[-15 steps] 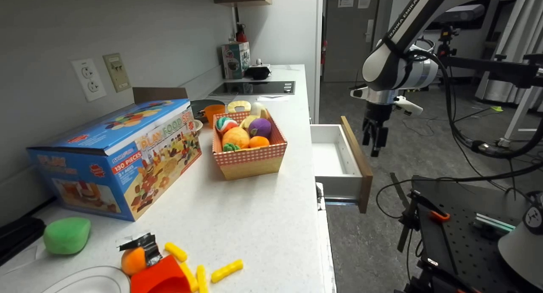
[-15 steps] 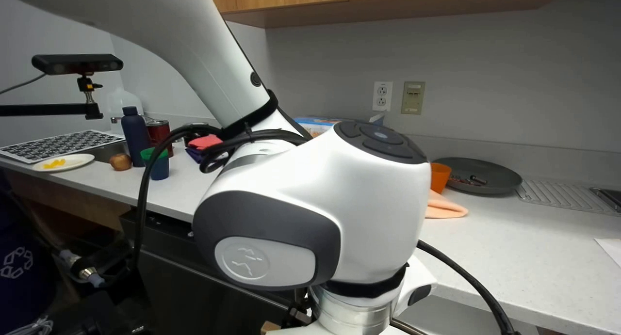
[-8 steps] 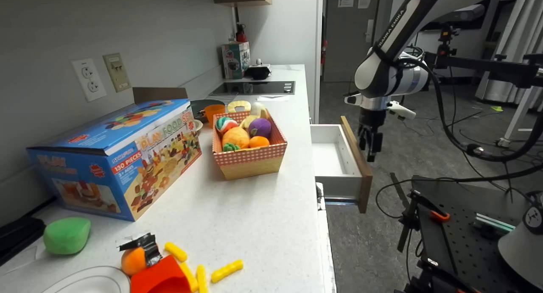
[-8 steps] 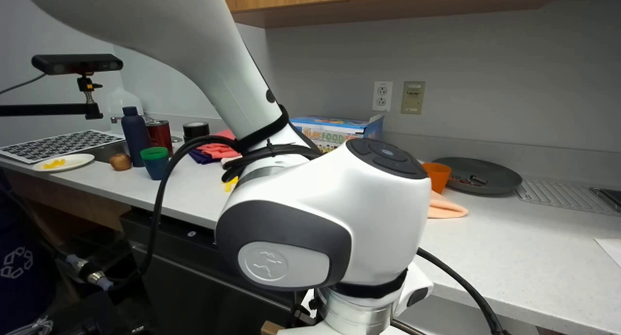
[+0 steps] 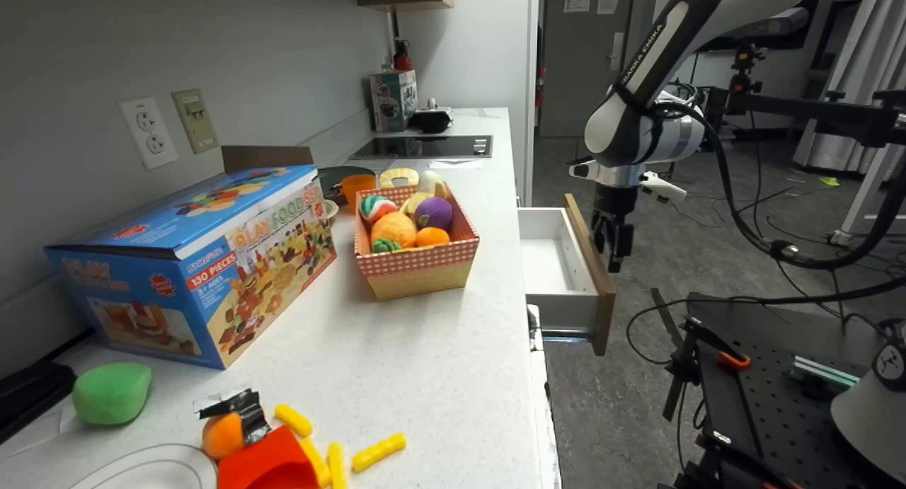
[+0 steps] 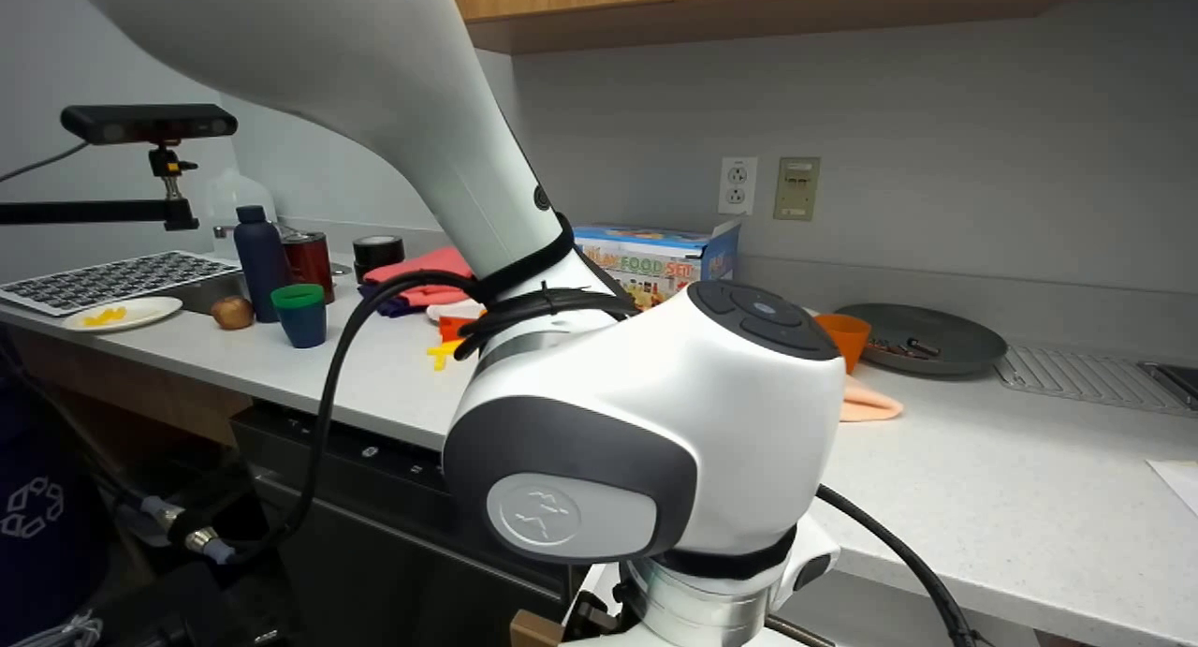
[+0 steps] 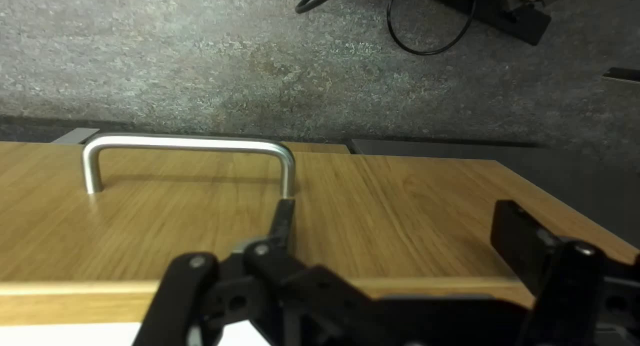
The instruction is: Open the drawer, then remove the purple plushie from the drawer, then close the drawer
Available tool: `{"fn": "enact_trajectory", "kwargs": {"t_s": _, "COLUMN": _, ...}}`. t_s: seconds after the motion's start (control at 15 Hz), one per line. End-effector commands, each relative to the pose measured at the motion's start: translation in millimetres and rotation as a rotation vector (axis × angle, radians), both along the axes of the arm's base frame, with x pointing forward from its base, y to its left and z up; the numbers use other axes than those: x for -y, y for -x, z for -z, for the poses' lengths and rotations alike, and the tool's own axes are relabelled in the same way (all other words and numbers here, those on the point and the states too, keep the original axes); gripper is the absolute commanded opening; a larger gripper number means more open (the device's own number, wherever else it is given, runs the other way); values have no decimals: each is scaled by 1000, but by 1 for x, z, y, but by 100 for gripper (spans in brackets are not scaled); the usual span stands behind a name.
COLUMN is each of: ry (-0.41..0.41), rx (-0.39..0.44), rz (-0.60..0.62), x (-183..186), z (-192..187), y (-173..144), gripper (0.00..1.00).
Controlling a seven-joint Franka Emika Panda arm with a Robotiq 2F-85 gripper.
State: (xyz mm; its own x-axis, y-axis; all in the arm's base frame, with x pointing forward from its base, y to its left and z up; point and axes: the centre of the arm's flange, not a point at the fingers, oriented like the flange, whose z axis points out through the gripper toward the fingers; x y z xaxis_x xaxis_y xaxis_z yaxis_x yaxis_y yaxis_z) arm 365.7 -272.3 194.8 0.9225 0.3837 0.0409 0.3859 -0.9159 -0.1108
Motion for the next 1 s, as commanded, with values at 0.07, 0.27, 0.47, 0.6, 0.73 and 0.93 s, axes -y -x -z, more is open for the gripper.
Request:
{"fn": "enact_trajectory", "kwargs": {"t_s": 0.07, "ry": -50, "rx": 68, "rz": -67, "x": -4, "z": 16, "y": -65, "gripper": 100}}
{"fn": "enact_trajectory", "kwargs": {"t_s": 0.27, "ry": -75, "rx": 114, "rz": -88, "x": -16, "z": 14, "y": -107, "gripper": 100}}
{"fn": "enact_trajectory", "kwargs": {"t_s": 0.47, "ry": -77, "rx": 154, "rz": -135, "x": -30, "z": 12, "y": -158, "gripper": 100}}
{"fn": "enact_trajectory", "kwargs": {"t_s": 0.6, "ry": -77, "rx": 155, "rz": -129, "x": -32, "z": 11, "y": -173, "gripper": 100}}
{"fn": "enact_trajectory", "kwargs": {"t_s": 0.73, "ry": -70, "rx": 139, "rz": -115, "x": -22, "z": 10, "y": -163, "gripper": 100}}
{"fn": "enact_trajectory", "kwargs": {"t_s": 0.93, "ry": -33, "rx": 132, "rz": -84, "x": -12, "z": 0, "y": -144, "gripper": 100}}
